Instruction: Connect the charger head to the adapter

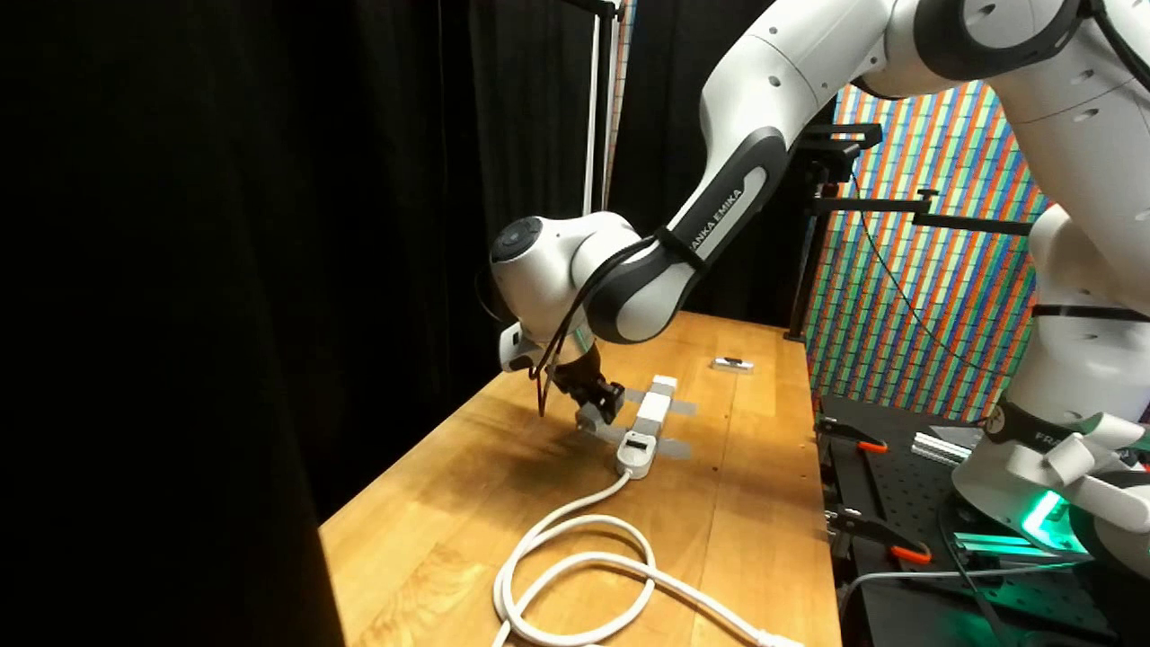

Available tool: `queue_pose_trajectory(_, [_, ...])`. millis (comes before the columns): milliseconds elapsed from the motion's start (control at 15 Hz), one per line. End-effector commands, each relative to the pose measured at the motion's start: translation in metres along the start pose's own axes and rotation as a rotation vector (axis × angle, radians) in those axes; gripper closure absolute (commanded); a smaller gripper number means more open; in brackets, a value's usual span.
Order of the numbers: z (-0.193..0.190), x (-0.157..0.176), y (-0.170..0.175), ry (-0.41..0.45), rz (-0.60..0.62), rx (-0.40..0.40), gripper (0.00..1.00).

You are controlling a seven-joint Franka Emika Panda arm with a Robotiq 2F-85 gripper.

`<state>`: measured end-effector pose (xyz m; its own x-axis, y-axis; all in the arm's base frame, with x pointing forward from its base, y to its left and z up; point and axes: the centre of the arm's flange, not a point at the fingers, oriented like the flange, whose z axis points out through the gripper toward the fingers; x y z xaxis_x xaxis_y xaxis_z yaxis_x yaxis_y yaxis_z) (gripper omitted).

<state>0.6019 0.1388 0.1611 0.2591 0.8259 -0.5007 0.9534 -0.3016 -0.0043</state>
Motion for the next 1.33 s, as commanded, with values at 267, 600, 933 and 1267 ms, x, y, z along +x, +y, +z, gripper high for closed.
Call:
queue_pose_trajectory(267, [-0.015,-0.084,0.048,-0.33,0.101,-0.123,0.77])
queue_pose_trajectory(600, [0.038,-0.12,0.045,-0.452,0.17,-0.036,0.77])
queue_pose_trajectory(933, [0.084,-0.14,0.03,-0.576,0.227,0.028,0.77])
queue_pose_trajectory(1267, [0.107,-0.152,0.027,-0.65,0.279,0.047,0.77])
